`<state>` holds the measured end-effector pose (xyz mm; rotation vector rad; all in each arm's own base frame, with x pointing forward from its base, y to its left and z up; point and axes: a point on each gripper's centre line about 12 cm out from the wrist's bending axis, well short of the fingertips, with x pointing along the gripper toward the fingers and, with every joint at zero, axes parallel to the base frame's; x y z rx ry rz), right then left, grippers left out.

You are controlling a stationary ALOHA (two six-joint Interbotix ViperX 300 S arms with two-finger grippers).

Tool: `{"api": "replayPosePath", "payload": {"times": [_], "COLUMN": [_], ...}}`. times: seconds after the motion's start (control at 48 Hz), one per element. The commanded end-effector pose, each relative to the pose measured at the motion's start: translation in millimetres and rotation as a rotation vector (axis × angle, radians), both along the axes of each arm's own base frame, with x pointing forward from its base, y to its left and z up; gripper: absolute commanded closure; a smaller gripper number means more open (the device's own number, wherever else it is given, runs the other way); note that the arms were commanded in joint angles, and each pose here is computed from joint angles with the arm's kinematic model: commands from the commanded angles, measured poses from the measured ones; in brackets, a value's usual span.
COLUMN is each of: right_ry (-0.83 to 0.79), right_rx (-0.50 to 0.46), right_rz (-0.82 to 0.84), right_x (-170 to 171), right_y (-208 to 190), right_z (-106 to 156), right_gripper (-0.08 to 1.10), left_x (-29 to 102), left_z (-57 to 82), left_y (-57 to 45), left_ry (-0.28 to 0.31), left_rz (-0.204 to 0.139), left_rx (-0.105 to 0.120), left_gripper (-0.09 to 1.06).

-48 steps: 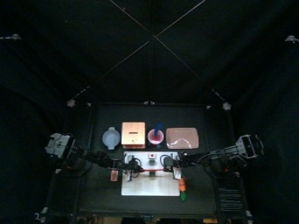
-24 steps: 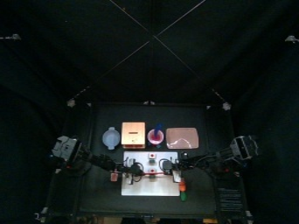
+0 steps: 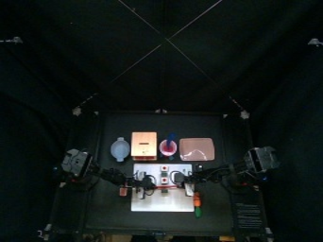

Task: Cut the sushi into 4 pieces with the knife
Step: Cut the sushi into 4 pieces

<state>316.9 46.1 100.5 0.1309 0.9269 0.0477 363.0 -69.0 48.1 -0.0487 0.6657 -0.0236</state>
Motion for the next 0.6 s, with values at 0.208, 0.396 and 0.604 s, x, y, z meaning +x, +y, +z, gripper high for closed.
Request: {"api": "replayPosePath", "payload": {"times": [0.208,0.396,0.604], "right_ry": [0.017,0.010,0.015], "right_rx": [-0.001,0.010,0.018], "right_rz": [0.004,0.020,0.030], "right_x": [5,9,10], "right_y": [3,10,13], "right_z": [-7,-2,2], "right_gripper": [0.96,0.96,0.96], "left_x": [-5.8,-7.0,-7.2], "left_z": [-16.5,-13.3,-7.0], "left_y": [2.8,-7.1,-14.4], "left_ry": [0.059,0.057,0.061], "left_rz": [0.004,-0.022,-0.043], "left_rx": [0.011,0.005,-0.002], "left_gripper": [0.79,0.79,0.79]}}
